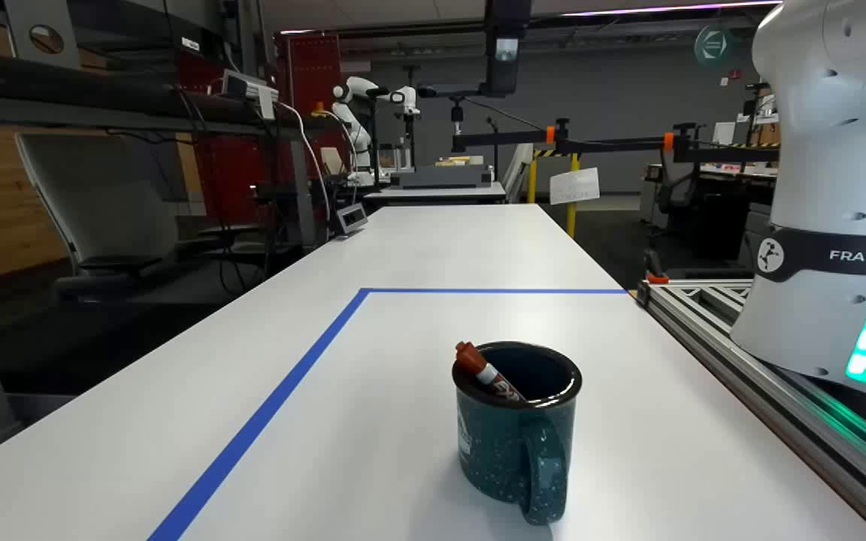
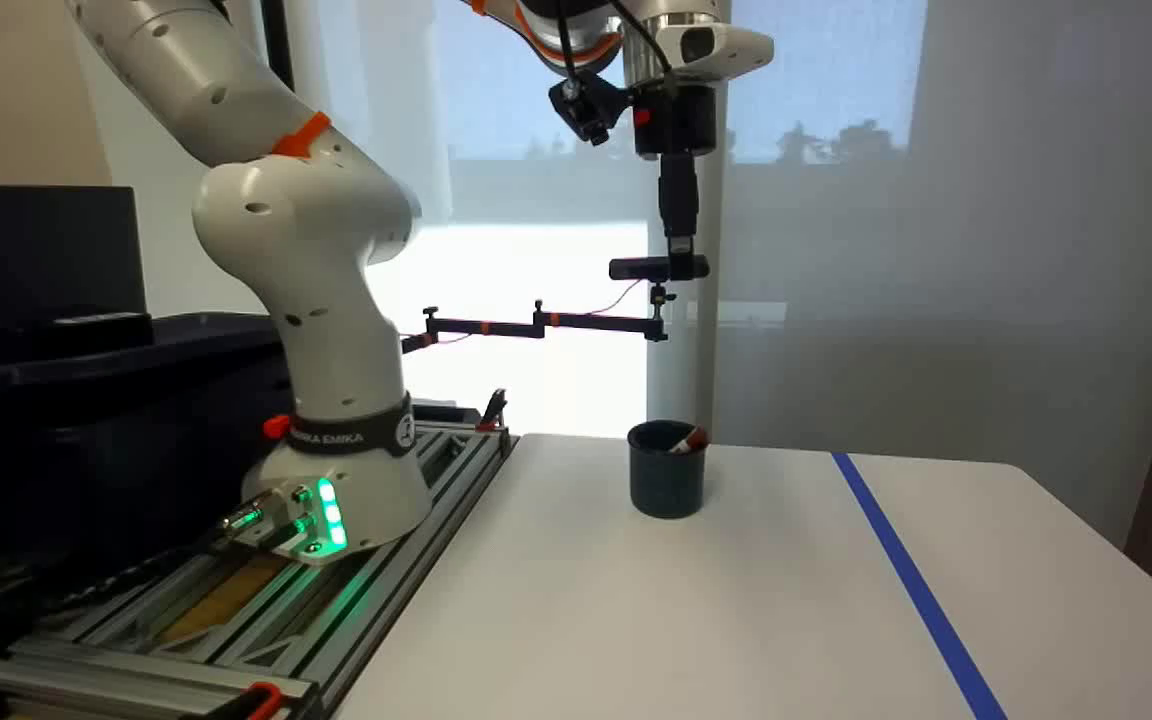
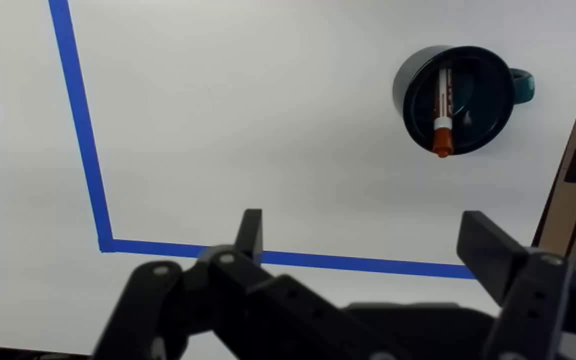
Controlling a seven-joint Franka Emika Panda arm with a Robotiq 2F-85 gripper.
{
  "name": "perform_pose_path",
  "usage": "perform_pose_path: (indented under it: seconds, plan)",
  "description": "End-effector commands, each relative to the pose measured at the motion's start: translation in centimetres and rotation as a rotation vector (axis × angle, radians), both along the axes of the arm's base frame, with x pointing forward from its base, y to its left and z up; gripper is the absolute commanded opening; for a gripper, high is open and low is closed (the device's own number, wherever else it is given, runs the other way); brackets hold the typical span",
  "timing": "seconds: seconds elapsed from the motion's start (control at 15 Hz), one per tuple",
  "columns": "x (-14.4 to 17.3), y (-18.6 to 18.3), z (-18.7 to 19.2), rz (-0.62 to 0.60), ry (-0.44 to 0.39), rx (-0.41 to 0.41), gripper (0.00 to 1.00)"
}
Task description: Remove the marker from the mug
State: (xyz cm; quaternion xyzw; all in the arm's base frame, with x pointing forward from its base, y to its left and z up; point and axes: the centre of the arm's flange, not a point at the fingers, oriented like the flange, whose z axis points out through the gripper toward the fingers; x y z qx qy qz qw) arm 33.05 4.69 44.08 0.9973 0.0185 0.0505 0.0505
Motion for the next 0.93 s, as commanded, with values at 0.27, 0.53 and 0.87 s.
perform_pose_path:
  seconds: [0.27,0.53,0.87]
  plan:
    - [0.00,0.00,0.01,0.000,0.000,0.000,1.00]
    - [0.00,0.00,0.01,0.000,0.000,0.000,1.00]
    - [0.37,0.55,-0.68,0.018,-0.008,0.014,1.00]
